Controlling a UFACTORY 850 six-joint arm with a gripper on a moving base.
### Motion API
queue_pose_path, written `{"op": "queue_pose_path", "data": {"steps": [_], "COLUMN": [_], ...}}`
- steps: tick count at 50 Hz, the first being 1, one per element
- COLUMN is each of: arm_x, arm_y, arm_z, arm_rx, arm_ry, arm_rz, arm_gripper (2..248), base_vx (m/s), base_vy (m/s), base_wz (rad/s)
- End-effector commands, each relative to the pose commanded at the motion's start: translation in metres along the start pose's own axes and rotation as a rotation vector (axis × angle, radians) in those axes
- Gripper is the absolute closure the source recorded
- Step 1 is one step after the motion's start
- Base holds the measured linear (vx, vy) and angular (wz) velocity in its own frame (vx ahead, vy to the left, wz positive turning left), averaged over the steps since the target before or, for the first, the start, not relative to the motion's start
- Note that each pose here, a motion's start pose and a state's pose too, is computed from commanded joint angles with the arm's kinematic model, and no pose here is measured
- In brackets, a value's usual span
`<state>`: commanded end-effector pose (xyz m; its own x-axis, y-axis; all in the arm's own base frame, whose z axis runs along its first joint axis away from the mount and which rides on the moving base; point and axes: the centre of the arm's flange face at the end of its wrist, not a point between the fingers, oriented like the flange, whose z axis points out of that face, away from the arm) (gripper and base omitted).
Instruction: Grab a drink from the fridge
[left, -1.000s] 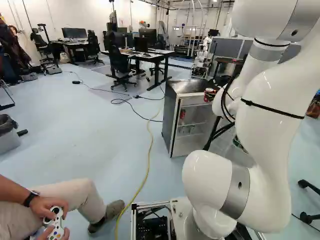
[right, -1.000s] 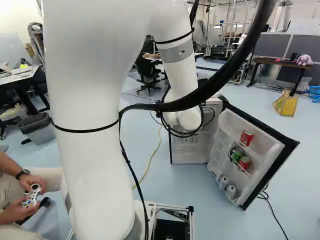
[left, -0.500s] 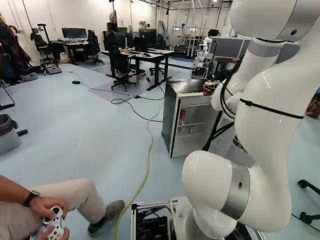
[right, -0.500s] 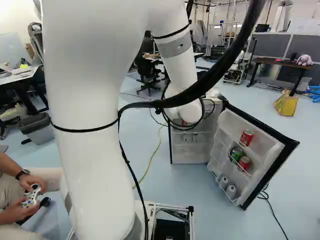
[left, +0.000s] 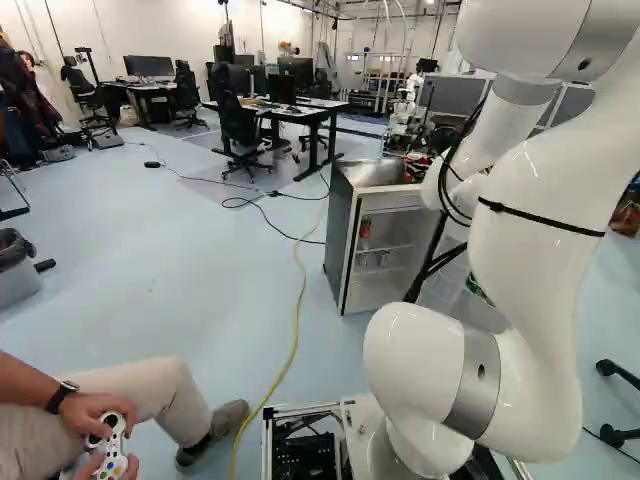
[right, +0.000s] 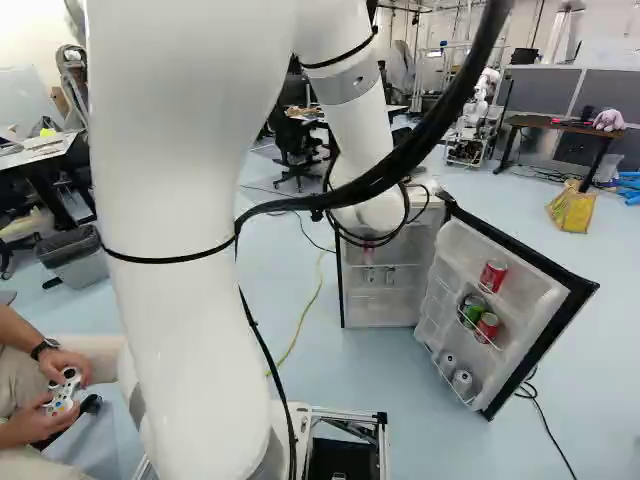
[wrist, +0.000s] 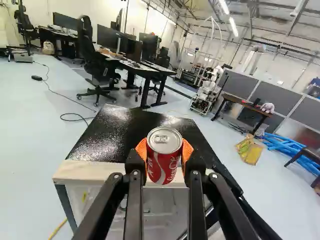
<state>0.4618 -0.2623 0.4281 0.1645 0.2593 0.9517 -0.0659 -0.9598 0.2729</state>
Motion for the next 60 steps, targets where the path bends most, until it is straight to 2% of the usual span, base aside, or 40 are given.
{"op": "queue_pose_path", "data": {"steps": [20,45,60], "arm_x": [0.015,0.012,0.012], "arm_y": [0.007,0.005,0.002], "arm_z": [0.019,0.047,0.064], "arm_rx": [0.001,0.021,0.034], "arm_ry": [-0.021,-0.079,-0.092], "arm_rz": [-0.025,-0.037,-0.043], "arm_gripper": [162,162,162], "base_vx": [0.0,0.0,0.0], "base_vy": [0.0,0.0,0.0], "base_wz": [0.0,0.0,0.0]}}
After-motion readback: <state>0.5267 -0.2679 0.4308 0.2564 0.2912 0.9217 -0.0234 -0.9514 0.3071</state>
